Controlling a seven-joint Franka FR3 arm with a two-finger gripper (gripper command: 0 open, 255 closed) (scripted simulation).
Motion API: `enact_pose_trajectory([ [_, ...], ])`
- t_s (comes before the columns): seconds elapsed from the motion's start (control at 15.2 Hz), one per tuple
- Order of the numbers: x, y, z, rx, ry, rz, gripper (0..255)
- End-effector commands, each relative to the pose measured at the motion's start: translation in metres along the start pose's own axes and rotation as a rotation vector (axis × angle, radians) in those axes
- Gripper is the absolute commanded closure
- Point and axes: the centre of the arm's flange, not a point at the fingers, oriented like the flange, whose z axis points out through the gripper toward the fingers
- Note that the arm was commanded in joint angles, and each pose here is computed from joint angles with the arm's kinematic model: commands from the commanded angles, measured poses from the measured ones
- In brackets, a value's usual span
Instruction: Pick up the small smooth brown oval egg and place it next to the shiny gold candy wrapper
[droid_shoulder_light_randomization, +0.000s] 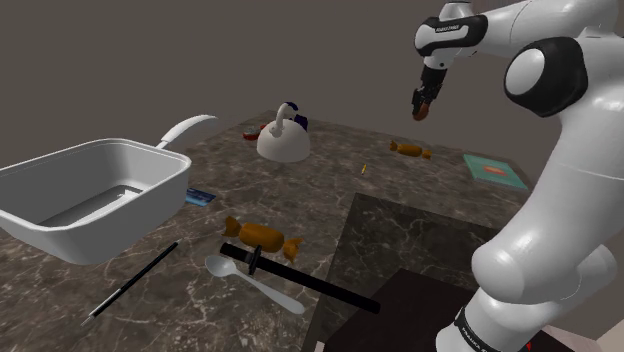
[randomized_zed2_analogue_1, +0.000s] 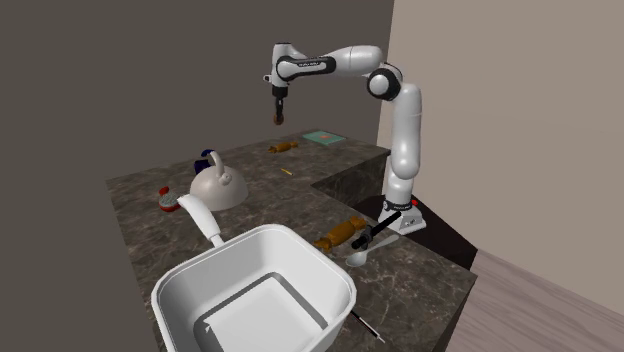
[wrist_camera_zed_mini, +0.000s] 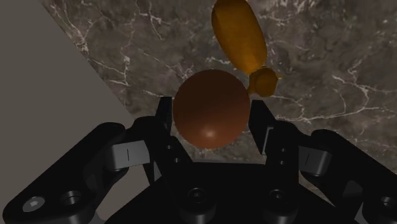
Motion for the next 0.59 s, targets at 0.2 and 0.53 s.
enact_pose_trajectory([
  [0.2, -0.007, 0.062, 0.010, 0.000, 0.001, -0.002, 255],
  [0.53, -0.015, 0.127, 0.020, 0.000, 0.001, -0.002, 255],
])
